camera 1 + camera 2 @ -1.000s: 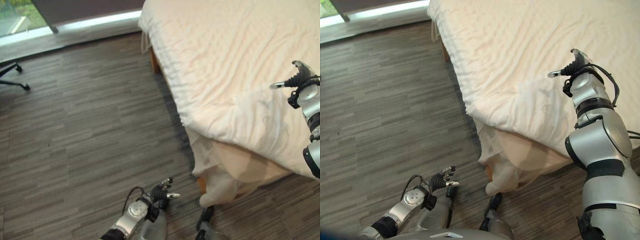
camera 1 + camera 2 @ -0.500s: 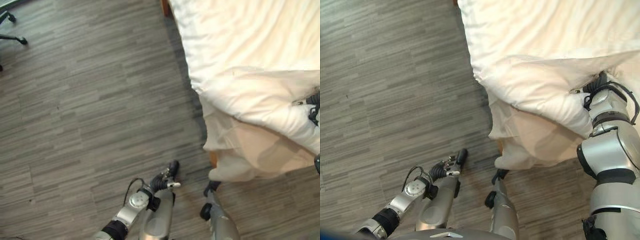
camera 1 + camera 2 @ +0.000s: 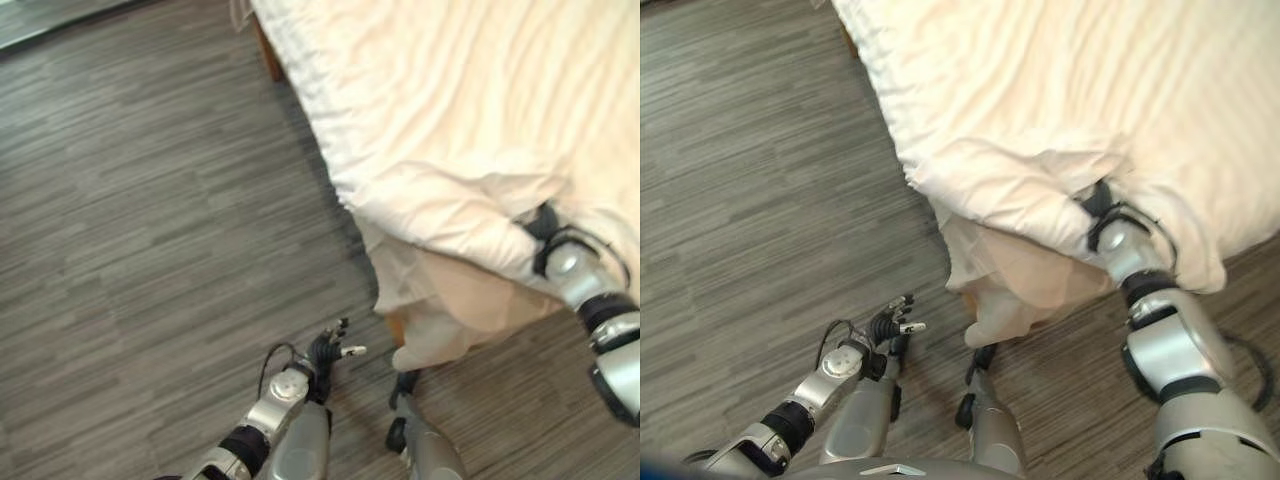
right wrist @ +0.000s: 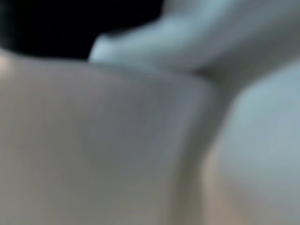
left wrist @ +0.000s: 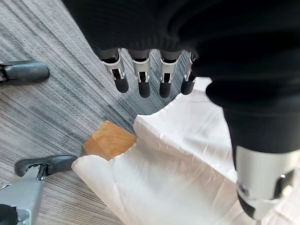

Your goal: Making the bed.

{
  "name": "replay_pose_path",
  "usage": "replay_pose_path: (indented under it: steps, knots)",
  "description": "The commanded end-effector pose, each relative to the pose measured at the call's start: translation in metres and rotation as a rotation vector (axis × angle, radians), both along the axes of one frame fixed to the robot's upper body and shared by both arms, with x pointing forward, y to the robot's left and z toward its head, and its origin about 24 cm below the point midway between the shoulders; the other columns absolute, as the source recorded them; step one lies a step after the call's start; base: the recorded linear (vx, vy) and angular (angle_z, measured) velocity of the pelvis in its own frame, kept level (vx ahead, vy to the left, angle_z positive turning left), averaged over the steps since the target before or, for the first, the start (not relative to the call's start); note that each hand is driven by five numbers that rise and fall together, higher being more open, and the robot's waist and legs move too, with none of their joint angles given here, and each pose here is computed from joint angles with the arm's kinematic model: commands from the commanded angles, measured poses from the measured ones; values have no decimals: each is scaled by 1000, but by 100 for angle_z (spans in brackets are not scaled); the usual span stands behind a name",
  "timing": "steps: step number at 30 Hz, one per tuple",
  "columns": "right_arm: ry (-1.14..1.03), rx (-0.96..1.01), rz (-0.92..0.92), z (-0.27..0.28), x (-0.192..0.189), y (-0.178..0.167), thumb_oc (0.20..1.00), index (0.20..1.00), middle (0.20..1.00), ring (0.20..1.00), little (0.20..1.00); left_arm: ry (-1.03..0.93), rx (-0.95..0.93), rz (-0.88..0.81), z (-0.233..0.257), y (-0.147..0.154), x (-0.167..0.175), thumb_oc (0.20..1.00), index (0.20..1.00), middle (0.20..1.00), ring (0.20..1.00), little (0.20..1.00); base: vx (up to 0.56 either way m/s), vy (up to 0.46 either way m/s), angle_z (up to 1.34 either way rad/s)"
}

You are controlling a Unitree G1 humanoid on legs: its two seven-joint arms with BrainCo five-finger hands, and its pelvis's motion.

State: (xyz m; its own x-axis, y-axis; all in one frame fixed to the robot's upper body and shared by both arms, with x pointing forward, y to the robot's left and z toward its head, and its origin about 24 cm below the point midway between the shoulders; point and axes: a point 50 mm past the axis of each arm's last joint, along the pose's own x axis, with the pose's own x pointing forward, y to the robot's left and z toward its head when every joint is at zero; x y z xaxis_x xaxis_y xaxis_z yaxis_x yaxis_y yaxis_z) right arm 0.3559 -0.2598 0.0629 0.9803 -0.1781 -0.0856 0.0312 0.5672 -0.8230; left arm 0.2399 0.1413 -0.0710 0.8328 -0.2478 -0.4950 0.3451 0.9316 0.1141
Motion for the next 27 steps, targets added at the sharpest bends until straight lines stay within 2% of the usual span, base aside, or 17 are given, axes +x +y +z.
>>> replay_pose_path:
  steps: [1,2,3,4,5,6,7,8,9,12,15,16,21,25,27]
  knots:
    - [758,68,-14,-166,-137,7,200,200,200,200,200,-58,33,-30,6,-5,11,1000,1000,1000,1000,1000,95,32,-23]
    - [839,109,-74,-183,-169,2,200,200,200,200,200,-53,37,-35,5,-4,9,1000,1000,1000,1000,1000,71,24,-20]
    - [839,109,-74,-183,-169,2,200,200,200,200,200,-53,37,-35,5,-4,9,1000,1000,1000,1000,1000,57,24,-13]
    - [896,137,-118,-193,-191,0,200,200,200,200,200,-41,45,-39,3,-1,5,1000,1000,1000,1000,1000,86,31,-17]
    - [1012,202,-241,-209,-241,-9,200,200,200,200,200,-23,48,-46,-1,0,0,1000,1000,1000,1000,1000,122,44,-13]
    - [1066,243,-312,-216,-267,-11,200,200,200,200,200,-10,50,-49,-3,1,-2,1000,1000,1000,1000,1000,85,37,-13]
    - [1065,244,-312,-216,-267,-11,200,200,200,200,200,-11,50,-50,-3,1,-2,1000,1000,1000,1000,1000,71,42,-5]
    - [1125,331,-447,-222,-300,-12,200,200,200,200,200,5,42,-60,-6,-1,-6,1000,1000,1000,1000,1000,39,27,-10]
    - [1125,331,-447,-222,-300,-12,200,200,200,200,200,5,42,-60,-6,-1,-6,1000,1000,1000,1000,1000,73,46,-13]
    - [1195,454,-601,-228,-344,-3,200,200,200,200,200,29,28,-85,-10,-7,-10,1000,1000,1000,1000,1000,46,69,-2]
    - [1158,489,-614,-228,-334,-1,200,200,200,200,200,32,23,-80,-10,-8,-9,1000,1000,1000,1000,1000,10,40,-18]
    - [1143,505,-610,-229,-328,1,1000,1000,1000,1000,1000,36,23,-80,-11,-9,-9,1000,1000,1000,1000,1000,-2,17,-30]
    - [1094,571,-643,-226,-317,-5,1000,1000,1000,1000,1000,41,23,-112,-11,-15,-7,1000,1000,1000,1000,1000,2,11,-12]
    - [1077,617,-760,-221,-329,-21,1000,1000,1000,1000,1000,46,10,-117,-11,-15,-7,1000,1000,1000,1000,1000,3,-8,-3]
    - [1022,687,-939,-211,-347,-48,1000,1000,1000,1000,1000,57,4,-132,-11,-12,-10,1000,1000,1000,1000,1000,0,0,0]
